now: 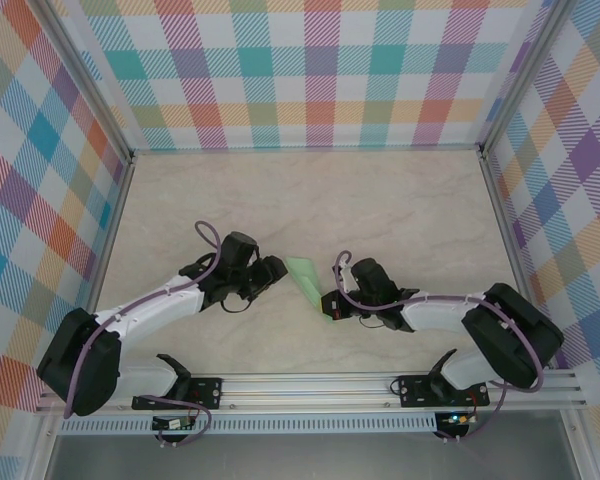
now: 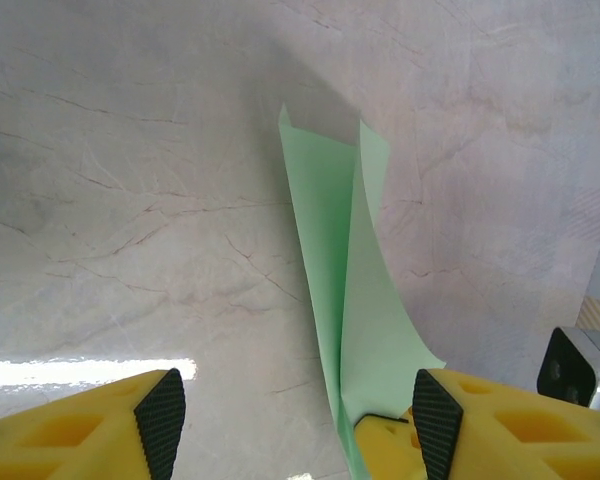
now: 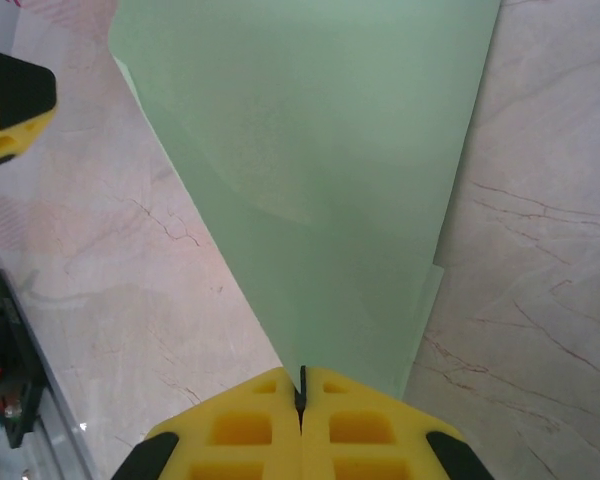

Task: Fold a paper plane with a square sheet of paper (pick it up from the middle)
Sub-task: Fold the wing for the fifth time at the center of the table.

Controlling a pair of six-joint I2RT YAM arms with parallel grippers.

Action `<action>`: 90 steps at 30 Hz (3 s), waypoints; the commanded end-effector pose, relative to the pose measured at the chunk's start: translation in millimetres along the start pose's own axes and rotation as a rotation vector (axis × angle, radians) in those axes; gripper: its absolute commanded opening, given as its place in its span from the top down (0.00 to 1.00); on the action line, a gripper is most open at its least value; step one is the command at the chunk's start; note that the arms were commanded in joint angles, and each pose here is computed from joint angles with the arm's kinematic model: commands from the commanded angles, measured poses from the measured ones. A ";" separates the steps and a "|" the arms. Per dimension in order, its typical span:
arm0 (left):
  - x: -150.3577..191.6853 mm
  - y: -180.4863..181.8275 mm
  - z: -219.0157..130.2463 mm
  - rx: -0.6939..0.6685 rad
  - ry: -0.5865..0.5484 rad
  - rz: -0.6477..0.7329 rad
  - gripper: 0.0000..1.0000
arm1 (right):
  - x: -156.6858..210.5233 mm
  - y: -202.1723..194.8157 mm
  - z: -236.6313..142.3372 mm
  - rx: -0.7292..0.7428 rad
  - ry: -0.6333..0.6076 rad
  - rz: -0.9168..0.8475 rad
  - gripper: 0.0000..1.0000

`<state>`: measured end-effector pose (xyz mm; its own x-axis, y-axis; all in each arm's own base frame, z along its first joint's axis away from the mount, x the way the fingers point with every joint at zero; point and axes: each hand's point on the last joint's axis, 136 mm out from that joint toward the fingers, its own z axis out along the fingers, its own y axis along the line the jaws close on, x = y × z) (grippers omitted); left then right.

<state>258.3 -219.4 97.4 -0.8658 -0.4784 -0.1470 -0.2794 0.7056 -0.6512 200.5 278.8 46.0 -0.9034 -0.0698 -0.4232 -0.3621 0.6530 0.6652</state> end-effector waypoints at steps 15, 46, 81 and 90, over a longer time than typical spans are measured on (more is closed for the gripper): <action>11.7 -6.7 16.0 0.070 0.046 0.008 0.41 | 8.3 -4.6 15.8 -0.089 0.071 0.198 0.99; 25.9 -16.2 24.8 0.168 0.057 0.062 0.48 | 6.6 -21.4 12.3 -0.152 0.084 0.503 0.98; 56.8 -65.1 72.3 0.319 0.182 0.145 0.73 | 44.0 -62.4 16.4 0.014 0.143 0.606 0.98; 55.6 -62.8 87.7 0.303 0.185 0.157 0.73 | 45.1 -62.4 14.7 0.023 0.148 0.608 0.98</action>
<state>258.6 -323.3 54.7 -0.9541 -0.2786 -0.1096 -0.0796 0.5890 -0.8042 205.0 271.6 16.8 -0.9869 0.1610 0.0040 0.0871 0.5125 0.8543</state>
